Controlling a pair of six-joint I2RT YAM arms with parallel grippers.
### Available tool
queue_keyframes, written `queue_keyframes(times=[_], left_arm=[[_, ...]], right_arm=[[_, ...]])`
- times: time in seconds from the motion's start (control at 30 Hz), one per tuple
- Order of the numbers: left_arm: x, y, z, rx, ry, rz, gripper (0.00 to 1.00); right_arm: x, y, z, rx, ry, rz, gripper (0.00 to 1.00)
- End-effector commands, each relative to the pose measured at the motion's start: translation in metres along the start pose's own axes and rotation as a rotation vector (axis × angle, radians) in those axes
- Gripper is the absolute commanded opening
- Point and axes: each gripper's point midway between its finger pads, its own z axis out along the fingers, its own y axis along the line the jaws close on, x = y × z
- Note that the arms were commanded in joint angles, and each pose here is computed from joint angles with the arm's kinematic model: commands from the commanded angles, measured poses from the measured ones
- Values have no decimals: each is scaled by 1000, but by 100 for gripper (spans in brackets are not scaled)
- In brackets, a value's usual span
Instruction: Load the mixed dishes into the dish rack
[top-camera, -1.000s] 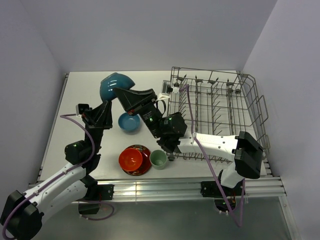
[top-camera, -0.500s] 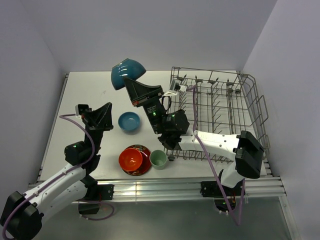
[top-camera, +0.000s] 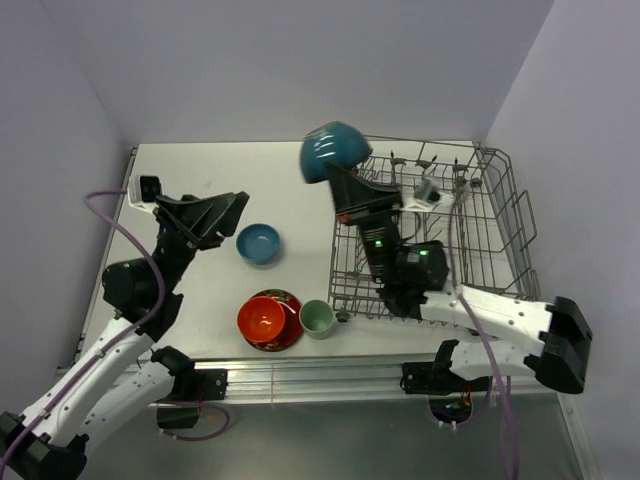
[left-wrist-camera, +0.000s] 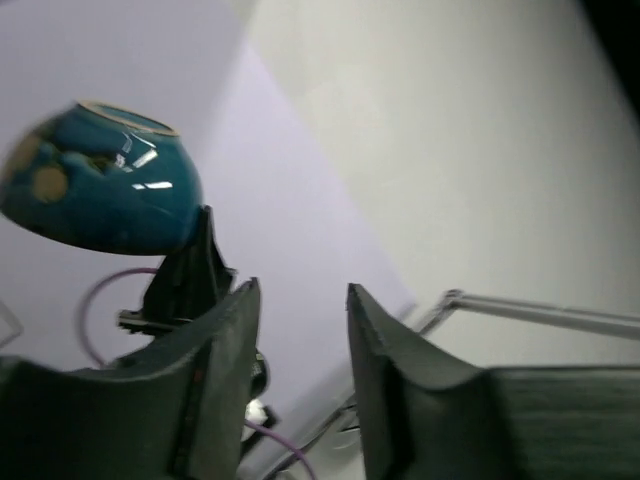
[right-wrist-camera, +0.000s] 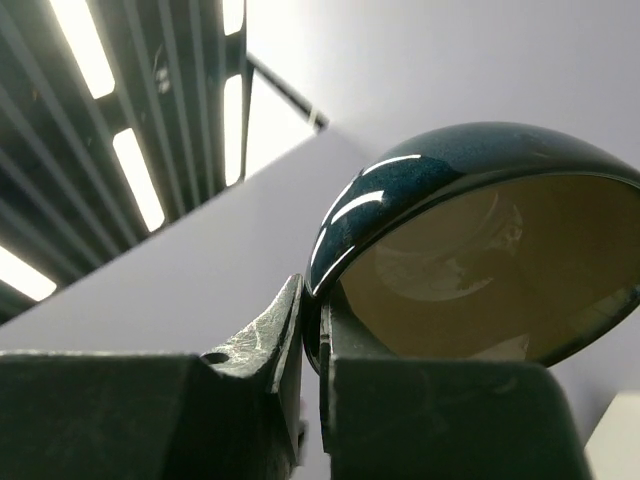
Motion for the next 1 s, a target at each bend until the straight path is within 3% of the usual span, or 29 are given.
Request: queue_keyframes(times=[0.0, 0.13, 0.17, 0.4, 0.63, 0.97], left_arm=[[10, 52, 8, -297, 141, 255, 49], [11, 101, 17, -497, 255, 349, 50], [14, 128, 15, -556, 297, 329, 50], [21, 213, 5, -792, 400, 392, 50], [18, 246, -8, -897, 441, 473, 50], [48, 266, -15, -870, 507, 400, 46]], right_arm=[[-101, 32, -7, -91, -240, -10, 0], [-141, 10, -24, -38, -277, -122, 0], [-145, -4, -23, 11, -269, -183, 0], [-165, -35, -19, 128, -252, -398, 0], [-175, -103, -10, 317, -182, -480, 0], [-200, -177, -12, 540, -106, -534, 0]])
